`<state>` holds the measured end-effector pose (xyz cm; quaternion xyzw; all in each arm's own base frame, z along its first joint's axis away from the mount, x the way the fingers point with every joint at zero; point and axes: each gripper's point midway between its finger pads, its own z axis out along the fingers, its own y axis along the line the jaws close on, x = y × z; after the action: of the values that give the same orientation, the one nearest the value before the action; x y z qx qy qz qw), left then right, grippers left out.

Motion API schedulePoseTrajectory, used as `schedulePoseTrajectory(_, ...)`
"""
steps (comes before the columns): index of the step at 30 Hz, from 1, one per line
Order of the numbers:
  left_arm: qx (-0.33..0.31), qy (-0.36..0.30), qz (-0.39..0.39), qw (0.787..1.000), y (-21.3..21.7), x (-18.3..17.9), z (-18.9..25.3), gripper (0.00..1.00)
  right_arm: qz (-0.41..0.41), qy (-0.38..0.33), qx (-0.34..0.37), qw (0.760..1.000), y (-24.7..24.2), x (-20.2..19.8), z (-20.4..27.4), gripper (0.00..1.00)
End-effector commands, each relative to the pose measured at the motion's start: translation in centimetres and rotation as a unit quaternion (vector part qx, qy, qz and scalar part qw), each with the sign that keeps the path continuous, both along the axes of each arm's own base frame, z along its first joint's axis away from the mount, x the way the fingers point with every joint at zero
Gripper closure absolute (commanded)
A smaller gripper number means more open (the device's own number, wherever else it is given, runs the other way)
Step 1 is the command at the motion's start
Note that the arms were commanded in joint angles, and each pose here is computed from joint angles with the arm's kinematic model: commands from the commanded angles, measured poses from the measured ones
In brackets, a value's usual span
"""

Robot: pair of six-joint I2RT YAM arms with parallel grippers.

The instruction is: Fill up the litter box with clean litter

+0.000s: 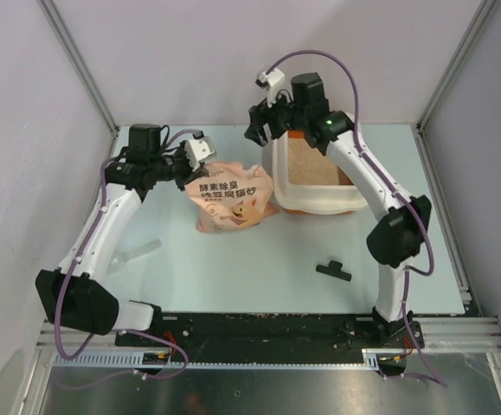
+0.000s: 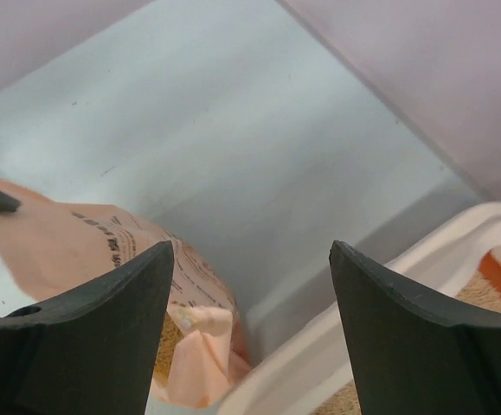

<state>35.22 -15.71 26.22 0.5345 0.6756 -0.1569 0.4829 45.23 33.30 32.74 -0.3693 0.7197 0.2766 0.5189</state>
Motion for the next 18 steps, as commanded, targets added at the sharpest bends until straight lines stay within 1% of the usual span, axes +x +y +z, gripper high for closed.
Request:
schedulePoseTrajectory(1,-0.010,-0.068,0.056,0.996,2.4,-0.5,4.6,1.00,-0.027,0.110,-0.046,0.993,0.9,-0.6,-4.7,0.21)
schedulePoseTrajectory(2,-0.006,-0.063,0.061,0.996,2.7,-0.6,4.0,1.00,-0.019,0.109,-0.035,0.993,1.3,-0.5,-3.5,0.21)
schedulePoseTrajectory(3,-0.006,-0.065,0.065,0.996,2.8,-0.9,4.2,1.00,-0.017,0.140,-0.047,0.989,1.5,-0.7,-5.4,0.21)
schedulePoseTrajectory(5,-0.004,-0.058,0.070,0.996,3.0,-1.2,3.5,1.00,-0.004,0.148,-0.040,0.988,2.1,-1.0,-4.9,0.20)
schedulePoseTrajectory(6,-0.007,-0.058,0.068,0.996,2.9,-1.5,3.5,1.00,0.003,0.162,-0.046,0.986,2.2,-1.4,-5.7,0.20)
schedulePoseTrajectory(8,-0.014,-0.048,0.059,0.997,2.6,-2.0,3.0,1.00,0.025,0.163,-0.052,0.985,2.7,-2.3,-5.8,0.20)
schedulePoseTrajectory(11,-0.029,-0.029,0.059,0.997,2.1,-2.2,2.8,1.00,0.040,0.163,-0.087,0.982,2.9,-3.6,-6.9,0.19)
schedulePoseTrajectory(13,-0.035,-0.023,0.063,0.997,2.0,-2.2,2.8,1.00,0.039,0.177,-0.108,0.977,2.5,-4.4,-7.8,0.19)
schedulePoseTrajectory(18,-0.039,-0.019,0.060,0.997,1.9,-2.2,2.7,1.00,0.035,0.192,-0.110,0.975,2.0,-4.8,-8.0,0.19)
